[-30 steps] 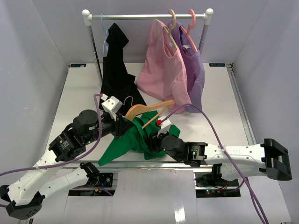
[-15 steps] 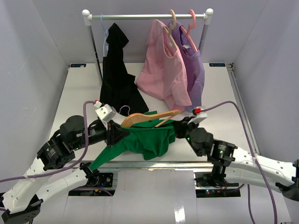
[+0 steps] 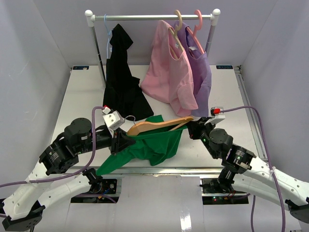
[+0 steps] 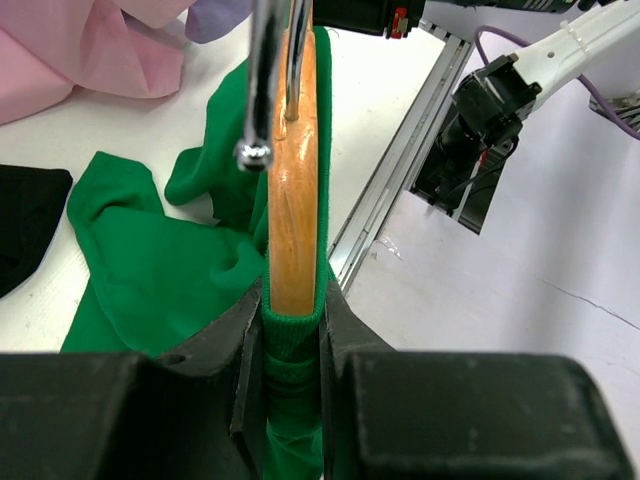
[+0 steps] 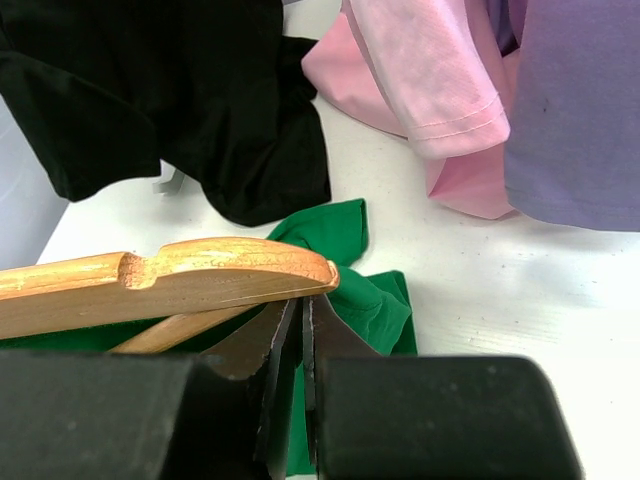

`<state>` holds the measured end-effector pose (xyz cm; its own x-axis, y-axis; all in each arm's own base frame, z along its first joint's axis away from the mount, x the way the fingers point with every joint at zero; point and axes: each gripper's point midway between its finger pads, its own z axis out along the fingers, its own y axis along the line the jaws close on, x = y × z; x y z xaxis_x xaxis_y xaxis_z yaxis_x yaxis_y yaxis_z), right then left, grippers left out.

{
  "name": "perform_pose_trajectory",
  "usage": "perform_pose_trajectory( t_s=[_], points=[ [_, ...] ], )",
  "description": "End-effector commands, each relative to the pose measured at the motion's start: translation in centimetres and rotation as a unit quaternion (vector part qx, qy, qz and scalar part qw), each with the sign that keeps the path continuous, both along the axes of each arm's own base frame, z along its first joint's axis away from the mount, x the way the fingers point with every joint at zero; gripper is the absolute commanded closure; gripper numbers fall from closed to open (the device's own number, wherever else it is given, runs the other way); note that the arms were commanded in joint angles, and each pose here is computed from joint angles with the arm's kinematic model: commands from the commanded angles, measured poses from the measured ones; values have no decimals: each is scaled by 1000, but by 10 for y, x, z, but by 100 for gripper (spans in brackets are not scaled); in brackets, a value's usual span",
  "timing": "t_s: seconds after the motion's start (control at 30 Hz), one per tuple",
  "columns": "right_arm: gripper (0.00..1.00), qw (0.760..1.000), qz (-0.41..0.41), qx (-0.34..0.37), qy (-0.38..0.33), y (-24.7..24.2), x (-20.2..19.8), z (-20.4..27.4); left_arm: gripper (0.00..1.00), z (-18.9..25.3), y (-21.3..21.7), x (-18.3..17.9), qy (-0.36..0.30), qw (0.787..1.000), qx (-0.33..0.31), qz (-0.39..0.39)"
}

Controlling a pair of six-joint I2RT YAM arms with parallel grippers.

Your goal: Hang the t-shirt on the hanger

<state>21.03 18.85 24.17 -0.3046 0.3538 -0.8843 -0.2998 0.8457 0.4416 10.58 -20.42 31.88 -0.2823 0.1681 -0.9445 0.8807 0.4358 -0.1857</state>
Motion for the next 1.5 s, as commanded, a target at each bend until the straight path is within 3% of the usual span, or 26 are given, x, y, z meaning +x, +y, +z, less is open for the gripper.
perform_pose_trajectory(
  t_s=[0.0,0.43,0.63,0.9,1.23,1.47],
  points=[
    [92,996,-82,-44,-1,-40,17,-10,100,40,12,-13,-44,998,-38,-9],
    [92,994,-99,-55,-3,-59,35,7,100,24,19,-10,-53,998,12,-8],
    [92,993,-97,-72,3,-67,44,16,100,8,22,2,-64,996,64,-2],
    [92,992,-94,-81,18,-76,56,14,100,11,23,-6,-81,995,61,-24],
    [92,990,-103,-92,14,-93,67,33,100,0,31,9,-74,992,106,10],
    [92,989,-21,-143,14,-75,59,51,100,-9,22,36,-61,986,147,43]
  ],
)
